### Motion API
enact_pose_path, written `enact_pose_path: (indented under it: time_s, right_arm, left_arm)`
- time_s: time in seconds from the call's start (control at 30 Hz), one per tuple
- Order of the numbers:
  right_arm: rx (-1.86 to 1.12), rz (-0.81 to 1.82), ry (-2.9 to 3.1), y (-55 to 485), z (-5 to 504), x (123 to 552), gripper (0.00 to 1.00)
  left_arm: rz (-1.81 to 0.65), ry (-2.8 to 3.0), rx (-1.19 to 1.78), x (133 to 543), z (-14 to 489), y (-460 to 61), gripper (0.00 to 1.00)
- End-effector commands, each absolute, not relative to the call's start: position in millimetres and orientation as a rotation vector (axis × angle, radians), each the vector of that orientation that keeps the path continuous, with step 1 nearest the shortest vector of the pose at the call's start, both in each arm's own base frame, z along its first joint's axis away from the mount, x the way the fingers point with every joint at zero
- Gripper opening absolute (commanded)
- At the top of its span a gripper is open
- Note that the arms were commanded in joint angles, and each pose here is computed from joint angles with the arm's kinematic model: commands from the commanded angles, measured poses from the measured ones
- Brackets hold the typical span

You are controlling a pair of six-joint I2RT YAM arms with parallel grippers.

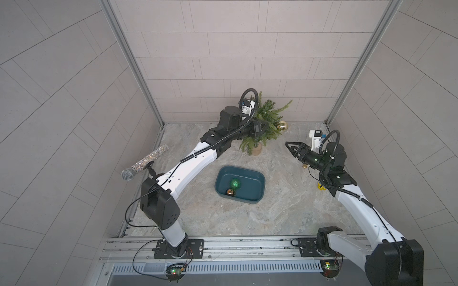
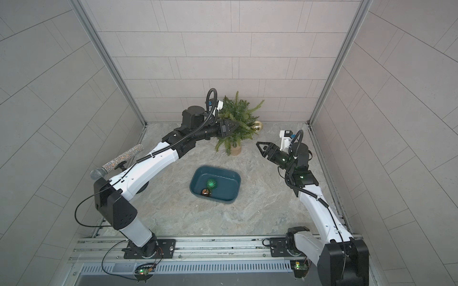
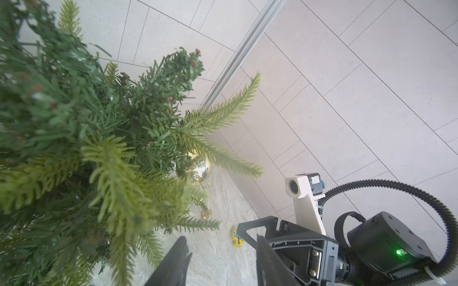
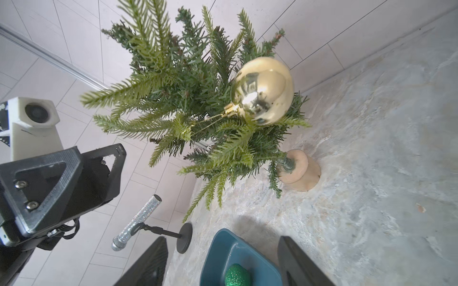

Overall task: Decorate the small christmas tree with ornaments
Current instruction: Hang an ornament on the christmas tree, then pick up an ornament from the container.

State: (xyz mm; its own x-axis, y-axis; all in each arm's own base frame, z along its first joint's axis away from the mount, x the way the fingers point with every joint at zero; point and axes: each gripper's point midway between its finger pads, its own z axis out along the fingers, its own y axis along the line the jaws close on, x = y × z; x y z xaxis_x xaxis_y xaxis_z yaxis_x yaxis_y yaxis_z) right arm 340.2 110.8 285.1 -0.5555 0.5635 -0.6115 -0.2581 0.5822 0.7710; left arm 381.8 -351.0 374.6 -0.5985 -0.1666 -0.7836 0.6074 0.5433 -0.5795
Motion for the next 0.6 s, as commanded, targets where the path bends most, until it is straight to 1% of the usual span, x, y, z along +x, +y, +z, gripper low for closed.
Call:
enact_pose_path:
  time_s: [0.0,0.1,0.13,0.3,0.4,0.5,0.57]
  right_arm:
    - [0.186,1.019,1.919,110,285,324,0.72]
    - [0.135,0.972,1.972,115,277,308,0.72]
    - [0.117,0.952,1.993,117,273,303,0.72]
    - [0.009,0.882,2.082,134,256,281,0.72]
    - [-0.075,0.854,2.132,150,243,268,0.72]
    - [-0.170,0.814,2.180,167,229,257,0.72]
    - [-0.221,0.788,2.204,178,220,253,0.72]
  left_arm:
    - [-1.176,1.874,0.384,361,394,-344,0.52]
    - [-1.171,1.889,0.382,349,388,-336,0.53]
    - [-1.166,1.897,0.380,345,385,-332,0.56]
    - [-1.105,1.948,0.369,324,362,-309,0.56]
    - [-1.053,2.000,0.358,312,342,-294,0.57]
    - [-0.981,2.057,0.321,303,318,-275,0.62]
    - [-0.920,2.108,0.291,297,298,-262,0.63]
